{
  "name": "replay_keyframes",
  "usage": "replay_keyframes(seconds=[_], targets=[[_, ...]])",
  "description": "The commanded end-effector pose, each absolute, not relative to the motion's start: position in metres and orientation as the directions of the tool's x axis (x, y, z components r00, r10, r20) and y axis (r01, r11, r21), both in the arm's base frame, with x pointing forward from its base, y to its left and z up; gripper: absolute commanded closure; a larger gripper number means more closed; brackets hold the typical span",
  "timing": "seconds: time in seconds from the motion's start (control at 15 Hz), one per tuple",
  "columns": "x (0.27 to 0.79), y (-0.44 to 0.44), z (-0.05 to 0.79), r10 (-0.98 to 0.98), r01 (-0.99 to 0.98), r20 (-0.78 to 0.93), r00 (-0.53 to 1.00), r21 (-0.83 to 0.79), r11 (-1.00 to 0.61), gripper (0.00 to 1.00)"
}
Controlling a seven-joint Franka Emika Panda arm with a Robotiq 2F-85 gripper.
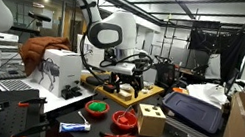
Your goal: Remove the fork from the bowl furthest to the right
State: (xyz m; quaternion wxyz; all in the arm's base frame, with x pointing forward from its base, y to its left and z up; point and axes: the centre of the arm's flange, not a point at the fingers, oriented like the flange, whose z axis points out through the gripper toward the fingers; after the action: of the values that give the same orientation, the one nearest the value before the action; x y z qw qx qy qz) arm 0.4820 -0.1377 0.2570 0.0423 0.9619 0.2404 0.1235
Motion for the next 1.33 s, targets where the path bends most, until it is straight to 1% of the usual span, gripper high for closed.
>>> replay_keyframes(seconds=[0.0, 0.33, 0.73, 0.93, 1.27], targets=[[0.469, -0.112, 0.271, 0.484, 0.466, 0.189, 0.855, 0.132, -0.875, 0.0], [0.465, -0.086, 0.279, 0.511, 0.492, 0.198, 0.837, 0.139, -0.86, 0.0], [0.464, -0.069, 0.306, 0.471, 0.45, 0.206, 0.858, 0.142, -0.881, 0.0], [0.466, -0.063, 0.313, 0.42, 0.405, 0.168, 0.892, 0.117, -0.907, 0.0], [0.466, -0.04, 0.315, 0.279, 0.274, 0.093, 0.956, 0.063, -0.96, 0.0]])
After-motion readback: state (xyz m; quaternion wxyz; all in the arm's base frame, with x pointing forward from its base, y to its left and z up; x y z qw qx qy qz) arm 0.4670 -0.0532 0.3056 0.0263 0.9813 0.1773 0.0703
